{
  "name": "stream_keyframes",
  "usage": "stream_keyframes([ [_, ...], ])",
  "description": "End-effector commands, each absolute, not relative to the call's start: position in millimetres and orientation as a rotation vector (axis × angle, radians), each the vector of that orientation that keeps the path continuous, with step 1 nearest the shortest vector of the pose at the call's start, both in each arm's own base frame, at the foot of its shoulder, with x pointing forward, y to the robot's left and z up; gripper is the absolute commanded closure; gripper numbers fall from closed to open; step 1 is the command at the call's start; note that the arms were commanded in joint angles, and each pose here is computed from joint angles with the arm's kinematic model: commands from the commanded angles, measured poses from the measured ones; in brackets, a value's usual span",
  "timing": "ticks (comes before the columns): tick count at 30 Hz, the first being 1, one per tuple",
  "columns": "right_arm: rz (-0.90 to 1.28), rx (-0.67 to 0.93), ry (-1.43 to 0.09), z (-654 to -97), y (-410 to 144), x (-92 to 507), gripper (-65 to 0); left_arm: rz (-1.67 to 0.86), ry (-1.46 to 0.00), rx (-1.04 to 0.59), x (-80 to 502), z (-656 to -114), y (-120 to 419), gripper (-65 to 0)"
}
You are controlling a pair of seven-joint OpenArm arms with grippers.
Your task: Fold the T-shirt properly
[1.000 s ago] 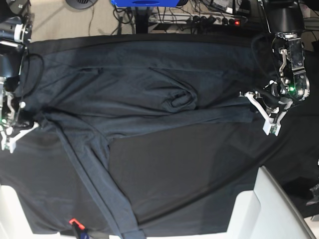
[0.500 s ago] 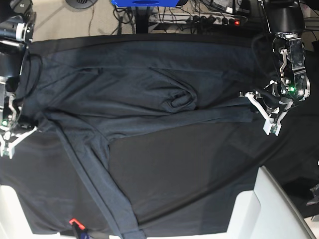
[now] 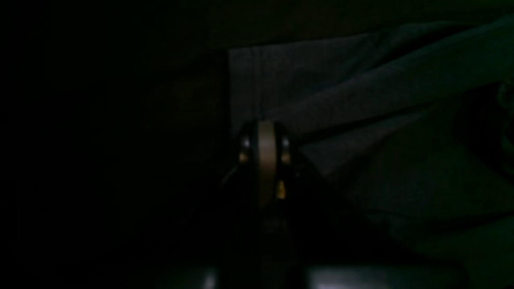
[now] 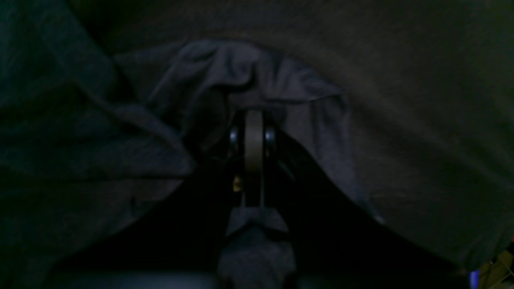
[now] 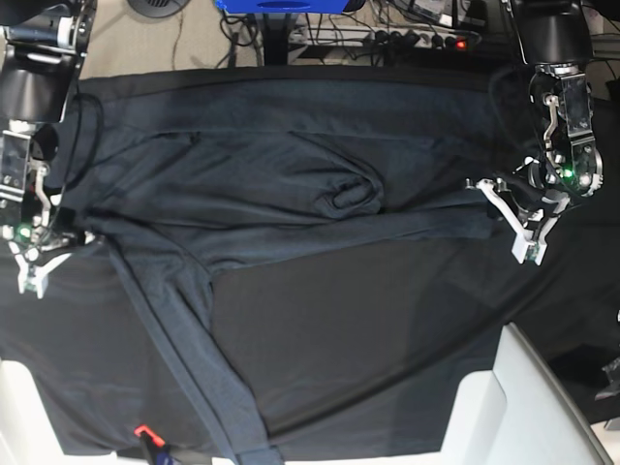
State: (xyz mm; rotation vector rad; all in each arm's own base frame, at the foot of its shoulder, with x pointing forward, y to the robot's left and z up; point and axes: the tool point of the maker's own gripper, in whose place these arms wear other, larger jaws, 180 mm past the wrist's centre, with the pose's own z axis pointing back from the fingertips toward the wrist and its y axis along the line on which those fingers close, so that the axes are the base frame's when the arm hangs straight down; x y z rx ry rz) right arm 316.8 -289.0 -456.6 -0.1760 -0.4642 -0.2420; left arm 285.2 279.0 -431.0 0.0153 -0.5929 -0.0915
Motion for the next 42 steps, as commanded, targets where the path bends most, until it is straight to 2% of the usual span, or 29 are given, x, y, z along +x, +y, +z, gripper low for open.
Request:
stream_keyframes([
  [1, -0.250, -0.198, -0.507, -444, -299, 329, 0.0, -0.099, -0.638, 0.034, 296, -417, 285, 0.0],
  [13, -0.279, -0.188, -0.453, -473, -301, 320, 0.0, -0.099, -0.638, 0.034, 296, -417, 285, 0.0],
  [21, -0.295, -0.185, -0.478, -479, -305, 336, 0.0, -0.099, -0.636, 0.034, 295, -417, 285, 0.0],
  [33, -0.300, -0.234, -0.544, -456, -334, 355, 0.0, -0.104, -0.636, 0.047, 296, -415, 291, 0.0],
  [42, -0.321, -0.245, -0.558, -474, -347, 356, 0.0, -0.103, -0.636, 0.046, 296, -415, 291, 0.0],
])
